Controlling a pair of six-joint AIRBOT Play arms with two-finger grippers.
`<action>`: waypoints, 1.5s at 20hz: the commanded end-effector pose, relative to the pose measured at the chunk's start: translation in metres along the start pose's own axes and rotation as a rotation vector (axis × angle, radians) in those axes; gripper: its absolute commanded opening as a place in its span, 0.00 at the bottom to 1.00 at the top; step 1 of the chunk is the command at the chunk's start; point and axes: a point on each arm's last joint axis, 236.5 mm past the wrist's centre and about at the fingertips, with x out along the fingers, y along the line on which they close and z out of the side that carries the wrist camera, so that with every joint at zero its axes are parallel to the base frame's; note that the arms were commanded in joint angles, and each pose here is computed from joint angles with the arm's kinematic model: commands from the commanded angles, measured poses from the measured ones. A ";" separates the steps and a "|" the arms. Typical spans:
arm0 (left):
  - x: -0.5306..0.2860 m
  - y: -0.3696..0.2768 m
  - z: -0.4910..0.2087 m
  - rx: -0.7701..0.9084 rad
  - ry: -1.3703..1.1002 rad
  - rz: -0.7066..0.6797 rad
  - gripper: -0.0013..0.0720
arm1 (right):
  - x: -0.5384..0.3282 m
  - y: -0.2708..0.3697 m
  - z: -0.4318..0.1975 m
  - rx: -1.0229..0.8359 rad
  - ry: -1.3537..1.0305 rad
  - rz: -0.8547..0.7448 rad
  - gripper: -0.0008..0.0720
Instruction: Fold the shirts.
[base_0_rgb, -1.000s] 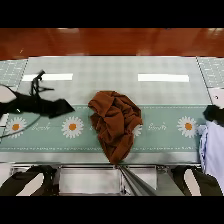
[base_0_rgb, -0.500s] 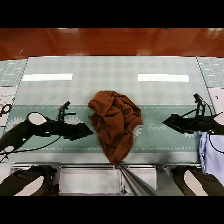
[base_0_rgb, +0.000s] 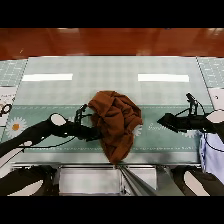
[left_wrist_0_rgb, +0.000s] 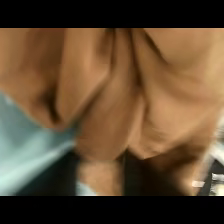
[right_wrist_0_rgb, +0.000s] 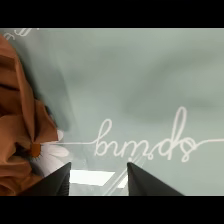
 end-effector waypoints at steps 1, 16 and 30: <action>-0.001 -0.024 0.012 0.086 0.001 -0.053 0.04 | 0.001 0.001 -0.001 0.002 0.002 0.004 0.57; -0.083 -0.013 0.071 0.026 -0.142 -0.156 0.04 | 0.070 0.059 -0.015 -0.050 0.156 0.154 0.57; -0.132 -0.040 0.107 0.120 -0.244 -0.198 0.04 | 0.055 0.138 0.041 -0.313 0.209 0.204 0.05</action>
